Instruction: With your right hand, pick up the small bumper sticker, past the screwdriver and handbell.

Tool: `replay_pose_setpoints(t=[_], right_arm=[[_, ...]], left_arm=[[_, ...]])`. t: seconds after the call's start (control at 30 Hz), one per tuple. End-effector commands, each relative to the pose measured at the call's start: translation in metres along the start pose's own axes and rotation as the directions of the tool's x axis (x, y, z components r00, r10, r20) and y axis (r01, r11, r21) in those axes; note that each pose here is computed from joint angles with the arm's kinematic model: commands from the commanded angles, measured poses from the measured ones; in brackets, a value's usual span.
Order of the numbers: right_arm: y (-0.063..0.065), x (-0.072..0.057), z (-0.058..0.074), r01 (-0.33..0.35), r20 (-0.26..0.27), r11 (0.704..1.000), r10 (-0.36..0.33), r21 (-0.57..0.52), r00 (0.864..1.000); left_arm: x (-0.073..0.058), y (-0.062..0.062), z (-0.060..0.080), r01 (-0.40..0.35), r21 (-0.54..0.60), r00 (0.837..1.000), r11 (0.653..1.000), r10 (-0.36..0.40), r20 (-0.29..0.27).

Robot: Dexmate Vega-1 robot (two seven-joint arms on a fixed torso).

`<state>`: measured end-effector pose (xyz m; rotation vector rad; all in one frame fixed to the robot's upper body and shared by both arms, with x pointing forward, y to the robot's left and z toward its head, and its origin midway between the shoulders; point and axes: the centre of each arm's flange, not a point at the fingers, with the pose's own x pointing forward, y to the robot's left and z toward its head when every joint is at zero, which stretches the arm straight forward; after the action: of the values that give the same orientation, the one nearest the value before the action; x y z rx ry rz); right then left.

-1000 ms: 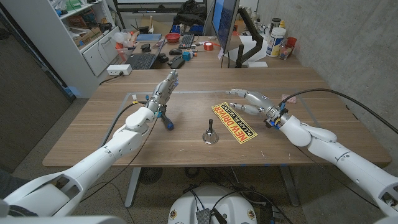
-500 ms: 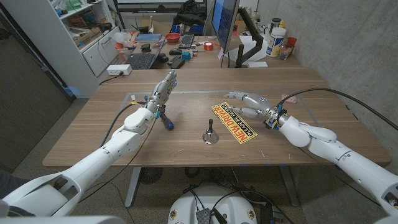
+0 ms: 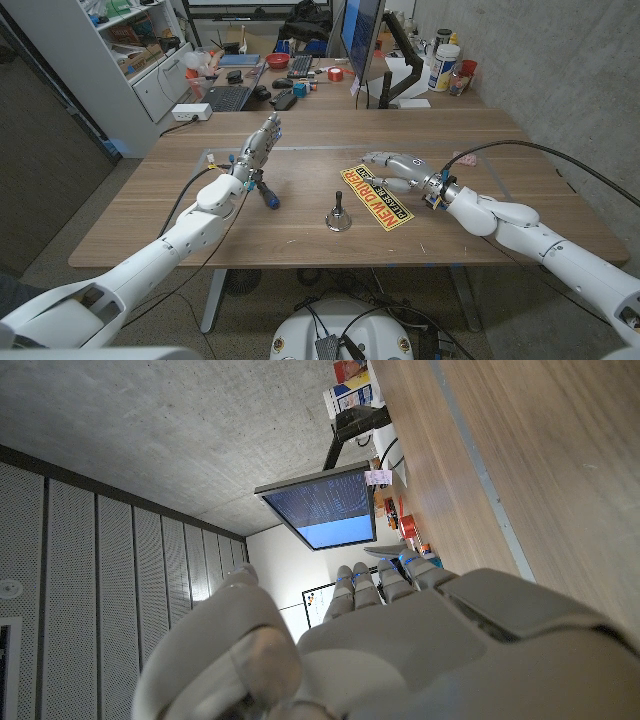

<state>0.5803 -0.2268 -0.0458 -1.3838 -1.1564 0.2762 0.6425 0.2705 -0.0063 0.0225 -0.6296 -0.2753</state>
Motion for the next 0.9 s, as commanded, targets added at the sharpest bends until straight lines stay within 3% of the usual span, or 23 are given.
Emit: replay_pose_setpoints(t=[0.03, 0.9], right_arm=[[0.005, 0.003, 0.003, -0.059, 0.02, 0.997, 0.06, -0.05, 0.998], [0.01, 0.001, -0.009, -0.143, -0.004, 0.984, 0.143, -0.102, 0.99]], left_arm=[[-0.003, 0.003, -0.003, -0.007, -0.008, 1.0, 1.0, 0.007, -0.002], [-0.001, 0.0, -0.002, 0.0, -0.003, 1.0, 1.0, 0.0, -0.003]])
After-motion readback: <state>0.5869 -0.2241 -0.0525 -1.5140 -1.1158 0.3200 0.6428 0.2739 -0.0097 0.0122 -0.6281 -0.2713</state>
